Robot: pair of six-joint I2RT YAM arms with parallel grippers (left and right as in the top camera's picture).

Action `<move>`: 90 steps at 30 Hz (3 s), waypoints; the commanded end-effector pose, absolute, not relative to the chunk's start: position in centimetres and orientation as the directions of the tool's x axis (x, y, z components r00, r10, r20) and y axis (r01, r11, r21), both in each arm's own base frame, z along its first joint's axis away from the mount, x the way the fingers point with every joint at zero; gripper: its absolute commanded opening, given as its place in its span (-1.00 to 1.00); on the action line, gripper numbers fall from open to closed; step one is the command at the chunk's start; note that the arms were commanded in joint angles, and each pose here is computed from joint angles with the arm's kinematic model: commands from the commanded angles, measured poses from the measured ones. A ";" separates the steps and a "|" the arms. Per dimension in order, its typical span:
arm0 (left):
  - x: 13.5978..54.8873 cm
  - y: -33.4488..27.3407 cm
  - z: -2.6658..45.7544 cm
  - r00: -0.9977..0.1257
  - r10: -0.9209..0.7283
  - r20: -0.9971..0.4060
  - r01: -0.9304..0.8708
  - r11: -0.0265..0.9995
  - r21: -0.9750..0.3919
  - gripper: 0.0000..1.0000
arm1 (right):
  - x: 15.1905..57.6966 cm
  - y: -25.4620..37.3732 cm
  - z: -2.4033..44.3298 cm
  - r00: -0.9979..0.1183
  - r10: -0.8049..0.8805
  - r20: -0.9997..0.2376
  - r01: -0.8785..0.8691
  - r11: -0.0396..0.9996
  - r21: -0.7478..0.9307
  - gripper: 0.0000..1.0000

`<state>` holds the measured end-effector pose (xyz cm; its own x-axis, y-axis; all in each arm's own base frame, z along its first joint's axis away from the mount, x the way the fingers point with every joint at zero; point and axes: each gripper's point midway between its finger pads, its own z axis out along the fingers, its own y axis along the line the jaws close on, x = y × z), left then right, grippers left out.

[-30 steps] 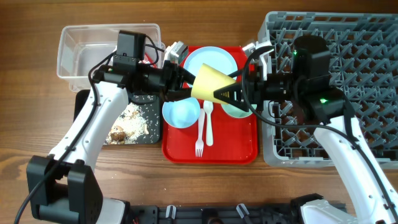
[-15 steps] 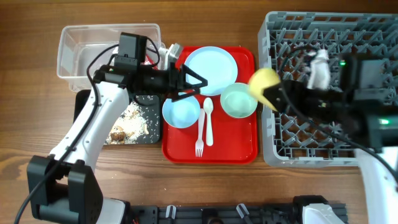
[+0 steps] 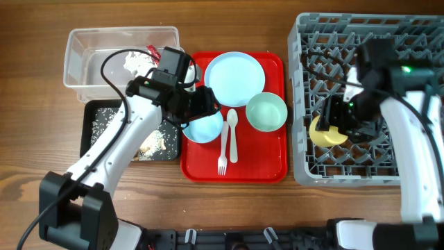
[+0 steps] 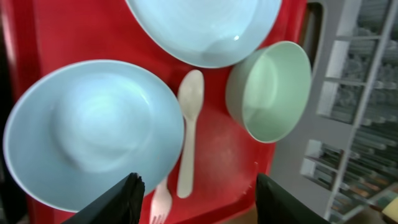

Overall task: Sort waste into correct bins and load items into the dishwasher rack
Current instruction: 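Carry the yellow cup with the right gripper and set it in the rack, then reach the right gripper to the light-blue bowl and grasp its rim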

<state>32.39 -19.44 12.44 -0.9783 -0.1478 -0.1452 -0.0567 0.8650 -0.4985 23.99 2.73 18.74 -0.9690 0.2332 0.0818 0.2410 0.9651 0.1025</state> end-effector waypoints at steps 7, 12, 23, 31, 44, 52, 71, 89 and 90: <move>33.0 -18.3 12.3 -0.967 -0.144 -0.212 -0.042 0.906 -0.421 0.23 | 26.1 1.1 16.4 -0.967 0.242 0.082 0.244 0.970 0.017 0.25; 33.0 -18.3 12.3 -0.967 -0.144 -0.212 -0.043 0.906 -0.420 0.23 | 26.3 0.9 14.9 -0.966 0.238 0.103 0.240 0.971 0.012 0.25; 32.9 -18.3 12.3 -0.967 -0.143 -0.209 -0.044 0.907 -0.419 0.23 | 25.9 1.0 10.5 -0.953 0.229 0.197 0.235 0.972 0.006 0.51; 32.9 -18.3 12.3 -0.967 -0.143 -0.209 -0.044 0.907 -0.419 0.23 | 27.0 1.0 11.7 -0.960 0.228 0.162 0.234 0.972 0.015 0.99; 34.0 -17.0 15.8 -0.945 -0.190 -0.266 -0.055 0.894 -0.444 0.26 | 32.7 7.3 23.2 -0.986 0.077 -0.147 0.035 0.962 0.269 0.80; 33.6 -14.1 20.4 -0.896 -0.266 -0.355 -0.072 0.876 -0.477 0.25 | 32.0 14.6 21.3 -0.987 -0.047 -0.155 -0.093 0.948 0.305 0.69; 32.6 -8.1 21.5 -0.835 -0.427 -0.346 -0.258 0.861 -0.438 0.15 | 31.1 27.5 8.9 -0.982 -0.154 -0.110 -0.183 0.922 0.341 0.29; 32.9 -3.5 20.9 -0.765 -0.467 -0.444 -0.394 0.884 -0.251 1.00 | 32.4 28.9 3.1 -0.988 -0.142 -0.065 -0.156 0.933 0.326 -0.42; 32.9 -3.5 20.9 -0.765 -0.467 -0.444 -0.394 0.884 -0.251 1.00 | 32.4 29.0 2.9 -0.987 -0.144 -0.064 -0.157 0.932 0.325 -0.45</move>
